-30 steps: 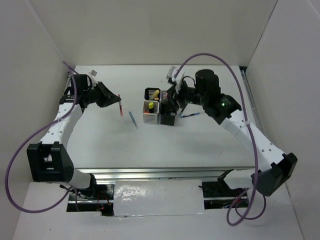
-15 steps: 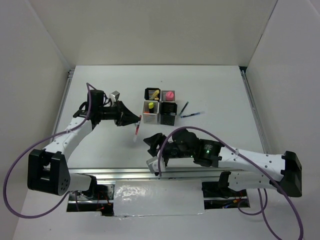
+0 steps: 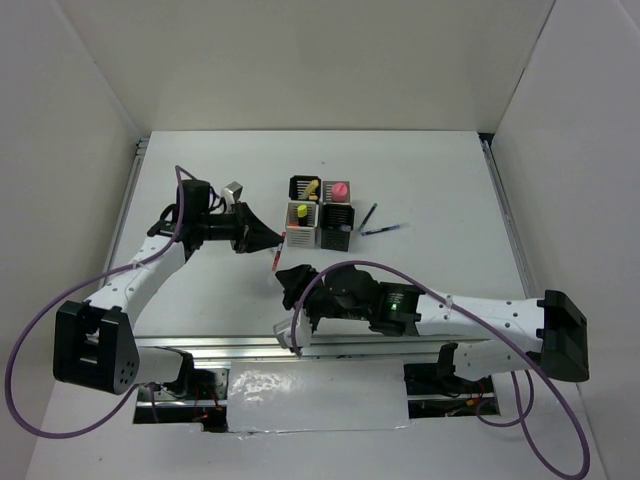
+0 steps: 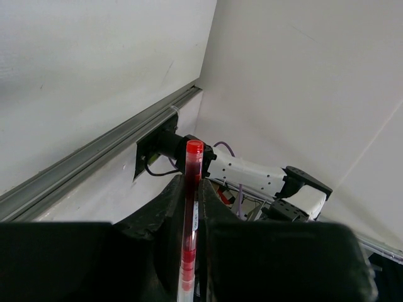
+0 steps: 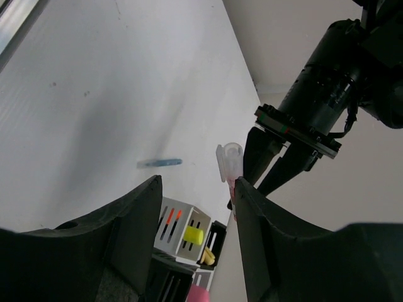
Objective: Sort the stationery into containers
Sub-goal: Pick up the pen from the center of the board, then place the pen in the storage box.
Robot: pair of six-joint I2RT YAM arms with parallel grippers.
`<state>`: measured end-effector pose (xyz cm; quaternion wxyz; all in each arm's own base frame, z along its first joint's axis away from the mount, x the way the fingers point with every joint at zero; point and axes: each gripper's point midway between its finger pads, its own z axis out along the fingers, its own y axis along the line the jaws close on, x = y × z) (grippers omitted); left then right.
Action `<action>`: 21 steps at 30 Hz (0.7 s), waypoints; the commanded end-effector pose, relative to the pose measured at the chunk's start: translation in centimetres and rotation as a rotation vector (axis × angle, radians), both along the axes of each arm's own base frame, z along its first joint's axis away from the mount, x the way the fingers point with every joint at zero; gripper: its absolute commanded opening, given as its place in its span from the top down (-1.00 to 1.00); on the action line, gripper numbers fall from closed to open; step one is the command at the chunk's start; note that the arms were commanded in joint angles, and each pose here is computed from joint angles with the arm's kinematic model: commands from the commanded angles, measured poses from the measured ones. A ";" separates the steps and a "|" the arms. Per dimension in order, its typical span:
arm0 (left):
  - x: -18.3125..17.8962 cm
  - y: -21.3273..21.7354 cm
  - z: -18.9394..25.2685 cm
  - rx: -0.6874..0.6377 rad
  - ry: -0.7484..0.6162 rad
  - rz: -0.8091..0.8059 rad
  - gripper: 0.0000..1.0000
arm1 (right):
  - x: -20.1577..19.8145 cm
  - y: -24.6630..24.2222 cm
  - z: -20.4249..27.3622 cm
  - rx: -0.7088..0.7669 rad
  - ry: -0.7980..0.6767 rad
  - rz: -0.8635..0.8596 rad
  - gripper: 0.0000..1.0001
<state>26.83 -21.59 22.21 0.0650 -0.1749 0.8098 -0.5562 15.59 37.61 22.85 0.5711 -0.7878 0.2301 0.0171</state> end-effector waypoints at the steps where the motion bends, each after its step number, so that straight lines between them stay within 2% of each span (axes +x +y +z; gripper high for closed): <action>1: -0.4 0.0 0.1 -0.003 -0.017 -0.008 1.00 | 0.1 -0.3 3.6 0.093 -0.051 -0.014 -0.12; 7: -0.4 -0.1 -0.8 0.015 -0.004 -0.002 1.00 | -0.3 -1.3 3.2 0.090 -0.051 -0.021 -0.13; 21: -0.8 -0.9 -1.7 0.065 -0.007 -0.027 1.00 | 2.1 2.0 1.7 0.025 -0.061 0.019 -0.13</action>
